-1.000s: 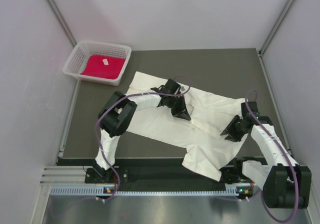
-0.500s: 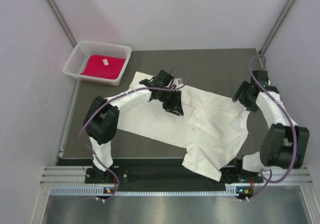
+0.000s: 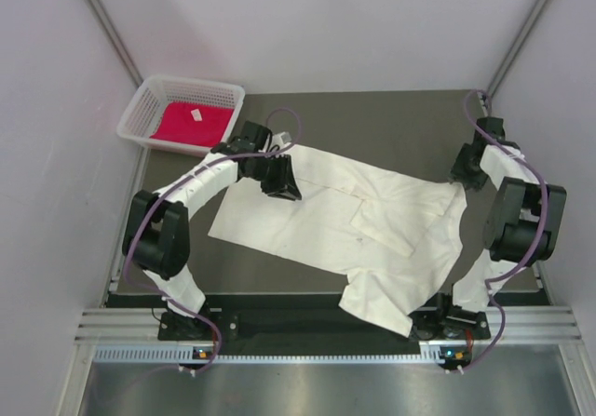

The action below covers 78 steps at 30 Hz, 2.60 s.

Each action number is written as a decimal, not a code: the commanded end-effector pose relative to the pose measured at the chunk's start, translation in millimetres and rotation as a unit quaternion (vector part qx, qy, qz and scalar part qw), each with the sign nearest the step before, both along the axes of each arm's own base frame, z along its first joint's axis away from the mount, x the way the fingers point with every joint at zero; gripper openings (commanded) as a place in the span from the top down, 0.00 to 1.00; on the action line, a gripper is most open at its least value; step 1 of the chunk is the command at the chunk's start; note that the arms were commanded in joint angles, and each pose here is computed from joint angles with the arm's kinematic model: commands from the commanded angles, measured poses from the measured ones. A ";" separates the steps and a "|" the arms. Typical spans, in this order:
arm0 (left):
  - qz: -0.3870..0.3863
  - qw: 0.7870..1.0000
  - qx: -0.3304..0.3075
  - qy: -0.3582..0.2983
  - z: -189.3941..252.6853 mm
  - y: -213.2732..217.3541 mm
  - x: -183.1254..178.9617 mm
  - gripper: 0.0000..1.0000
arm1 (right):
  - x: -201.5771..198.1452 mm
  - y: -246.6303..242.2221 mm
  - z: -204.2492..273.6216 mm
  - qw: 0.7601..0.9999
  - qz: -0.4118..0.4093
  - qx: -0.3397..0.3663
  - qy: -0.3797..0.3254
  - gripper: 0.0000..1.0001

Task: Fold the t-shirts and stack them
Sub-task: Fold the tshirt

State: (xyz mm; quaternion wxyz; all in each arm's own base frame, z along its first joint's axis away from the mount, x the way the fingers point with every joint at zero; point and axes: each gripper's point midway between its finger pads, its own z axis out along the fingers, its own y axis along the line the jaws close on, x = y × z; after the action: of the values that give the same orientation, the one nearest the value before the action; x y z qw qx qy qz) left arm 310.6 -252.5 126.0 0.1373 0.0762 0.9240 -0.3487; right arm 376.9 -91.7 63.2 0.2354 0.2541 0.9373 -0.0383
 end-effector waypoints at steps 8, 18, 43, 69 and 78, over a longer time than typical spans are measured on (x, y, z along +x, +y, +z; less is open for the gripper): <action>-0.008 0.999 -0.031 -0.018 21.5 2.3 3.7 0.72 | 7.9 -17.7 -8.0 1.000 0.018 -0.020 0.009 0.53; 0.010 1.000 -0.021 -0.010 17.4 5.4 13.0 0.76 | 19.2 -47.0 -18.2 0.997 -0.027 -0.067 0.032 1.00; 0.157 0.986 0.055 -0.023 25.3 56.5 2.7 0.76 | 203.7 -91.2 27.9 0.981 -0.030 -0.123 -0.149 1.00; 0.071 0.928 0.229 -0.284 -18.6 101.0 250.0 0.44 | 192.4 -72.2 29.4 0.984 -0.006 -0.107 -0.143 1.00; 0.047 0.938 0.195 -0.282 -41.9 102.0 271.6 0.43 | 188.0 -79.6 20.5 0.985 -0.003 -0.108 -0.132 1.00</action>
State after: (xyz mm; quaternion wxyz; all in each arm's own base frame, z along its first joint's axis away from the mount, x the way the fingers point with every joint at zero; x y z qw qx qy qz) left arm 565.4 -137.7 60.5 0.3491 0.1238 0.9244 -0.0907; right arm 557.7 -166.2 48.0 0.3439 0.2355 0.9026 -0.1082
